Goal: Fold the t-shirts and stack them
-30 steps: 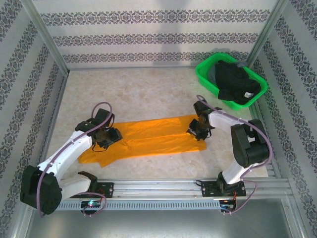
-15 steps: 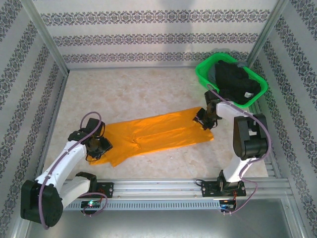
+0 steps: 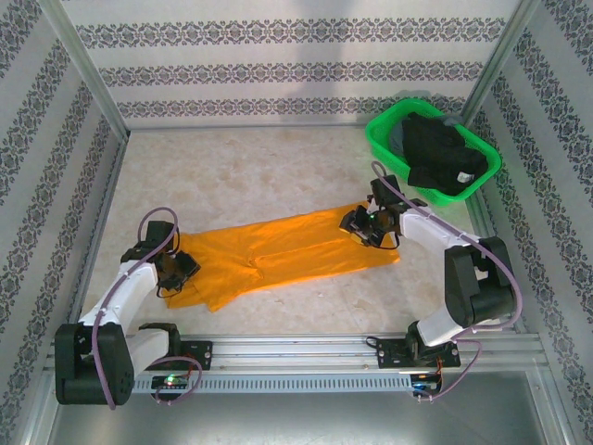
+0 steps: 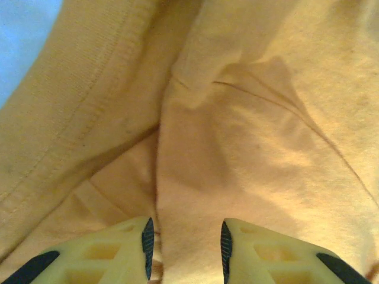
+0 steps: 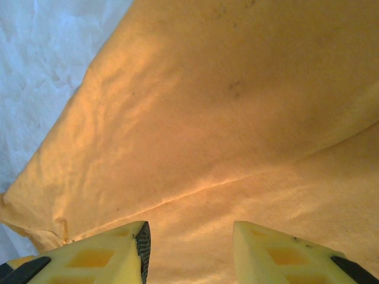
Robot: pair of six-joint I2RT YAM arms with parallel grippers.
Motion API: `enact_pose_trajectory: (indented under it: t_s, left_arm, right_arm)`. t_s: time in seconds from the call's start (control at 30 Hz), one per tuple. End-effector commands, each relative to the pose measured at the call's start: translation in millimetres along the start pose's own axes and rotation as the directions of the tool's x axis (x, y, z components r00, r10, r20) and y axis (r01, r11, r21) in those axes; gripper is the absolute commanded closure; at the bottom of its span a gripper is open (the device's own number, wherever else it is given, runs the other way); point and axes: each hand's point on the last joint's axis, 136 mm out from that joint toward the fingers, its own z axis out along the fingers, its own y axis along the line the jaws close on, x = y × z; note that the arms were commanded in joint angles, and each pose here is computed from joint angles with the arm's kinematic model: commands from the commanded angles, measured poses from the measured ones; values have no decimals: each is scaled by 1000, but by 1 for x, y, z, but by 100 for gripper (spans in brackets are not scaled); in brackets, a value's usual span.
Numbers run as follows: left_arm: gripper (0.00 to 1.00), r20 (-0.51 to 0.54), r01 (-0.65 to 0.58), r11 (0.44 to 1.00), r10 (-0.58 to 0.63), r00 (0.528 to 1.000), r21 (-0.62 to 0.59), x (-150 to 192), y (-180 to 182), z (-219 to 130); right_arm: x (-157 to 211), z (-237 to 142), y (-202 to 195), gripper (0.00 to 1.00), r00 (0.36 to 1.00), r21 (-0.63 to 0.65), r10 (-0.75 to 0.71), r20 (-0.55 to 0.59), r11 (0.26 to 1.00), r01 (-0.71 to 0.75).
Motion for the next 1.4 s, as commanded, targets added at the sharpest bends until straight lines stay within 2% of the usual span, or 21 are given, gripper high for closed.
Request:
enact_pose_trajectory:
  t_s: [0.0, 0.13, 0.47, 0.87, 1.1, 1.37]
  left_arm:
    - [63, 25, -27, 999, 27, 999, 17, -4, -2, -8]
    - [65, 81, -58, 998, 60, 995, -30, -18, 0, -21]
    - [66, 32, -47, 996, 50, 998, -76, -17, 12, 3]
    - [66, 6, -47, 998, 47, 999, -52, -11, 12, 15]
    - [80, 16, -32, 999, 32, 999, 14, -14, -3, 11]
    - [98, 20, -29, 999, 28, 999, 35, -15, -8, 2]
  right_arm:
    - [3, -2, 7, 58, 1000, -35, -4, 5, 999, 4]
    - [1, -1, 12, 58, 1000, -47, -10, 2, 999, 10]
    - [-1, 1, 22, 57, 1000, -70, -19, -11, 997, 18]
    - [-2, 4, 21, 57, 1000, -73, -15, -15, 997, 13]
    - [-2, 6, 21, 57, 1000, -70, -10, -15, 997, 9]
    - [0, 7, 19, 58, 1000, -63, -9, -16, 998, 8]
